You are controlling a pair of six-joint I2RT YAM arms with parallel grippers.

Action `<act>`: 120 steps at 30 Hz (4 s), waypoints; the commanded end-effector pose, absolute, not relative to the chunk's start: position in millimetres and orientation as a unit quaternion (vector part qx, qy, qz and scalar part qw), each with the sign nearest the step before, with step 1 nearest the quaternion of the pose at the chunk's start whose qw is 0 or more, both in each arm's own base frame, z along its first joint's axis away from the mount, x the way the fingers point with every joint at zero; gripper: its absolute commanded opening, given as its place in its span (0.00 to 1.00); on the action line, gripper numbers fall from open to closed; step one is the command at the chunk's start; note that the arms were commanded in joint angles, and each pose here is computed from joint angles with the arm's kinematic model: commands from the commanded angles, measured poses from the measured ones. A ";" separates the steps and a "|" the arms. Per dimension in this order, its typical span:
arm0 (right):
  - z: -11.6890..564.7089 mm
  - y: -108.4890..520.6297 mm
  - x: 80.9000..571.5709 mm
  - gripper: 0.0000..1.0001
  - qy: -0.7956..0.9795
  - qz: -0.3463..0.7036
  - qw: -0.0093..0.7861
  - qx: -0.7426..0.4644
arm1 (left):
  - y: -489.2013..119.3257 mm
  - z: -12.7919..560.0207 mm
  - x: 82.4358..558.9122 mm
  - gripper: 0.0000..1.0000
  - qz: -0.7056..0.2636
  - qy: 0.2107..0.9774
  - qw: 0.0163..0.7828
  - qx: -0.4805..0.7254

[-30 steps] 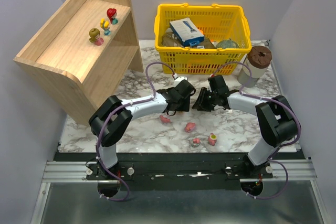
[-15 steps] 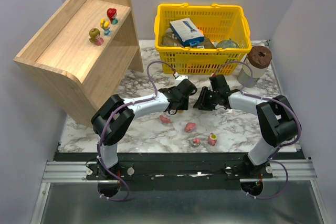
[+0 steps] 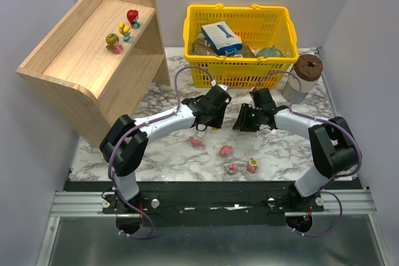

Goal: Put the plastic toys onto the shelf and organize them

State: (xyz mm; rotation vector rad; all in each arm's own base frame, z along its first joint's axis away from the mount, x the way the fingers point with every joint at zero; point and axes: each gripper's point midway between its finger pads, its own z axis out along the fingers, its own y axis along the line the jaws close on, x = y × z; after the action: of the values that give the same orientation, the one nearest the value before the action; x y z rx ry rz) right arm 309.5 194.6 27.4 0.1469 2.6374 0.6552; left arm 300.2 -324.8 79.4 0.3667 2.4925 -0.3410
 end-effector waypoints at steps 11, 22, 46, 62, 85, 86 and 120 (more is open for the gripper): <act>160.5 205.9 299.9 0.63 0.889 0.317 0.324 -0.070 | -289.4 278.2 278.1 0.00 -0.220 0.871 0.339 0.278; 310.8 258.8 239.9 0.87 0.679 0.428 0.500 -0.326 | -278.2 371.6 237.2 0.00 -0.324 0.805 0.385 0.315; 366.0 320.9 211.7 0.70 0.562 0.434 0.552 -0.437 | -288.5 409.9 197.2 0.00 -0.440 0.728 0.415 0.323; 382.8 322.0 223.1 0.01 0.562 0.440 0.594 -0.369 | -288.1 408.9 201.3 0.05 -0.442 0.734 0.421 0.300; 395.4 332.5 238.7 0.01 0.593 0.424 0.611 -0.309 | -277.0 424.0 226.6 0.70 -0.441 0.670 0.581 0.139; 395.2 333.0 238.5 0.01 0.595 0.425 0.609 -0.308 | -278.7 427.6 225.9 0.68 -0.443 0.662 0.588 0.140; 341.4 317.2 250.4 0.87 0.679 0.381 0.569 -0.264 | -185.9 498.3 270.8 0.00 -0.219 0.710 0.650 0.156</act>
State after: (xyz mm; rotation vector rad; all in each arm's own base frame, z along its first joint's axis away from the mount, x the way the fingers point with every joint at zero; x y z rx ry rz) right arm 246.0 329.2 350.9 -0.6864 1.5477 0.9462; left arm 268.0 -211.3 507.4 0.2929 1.5394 -0.6446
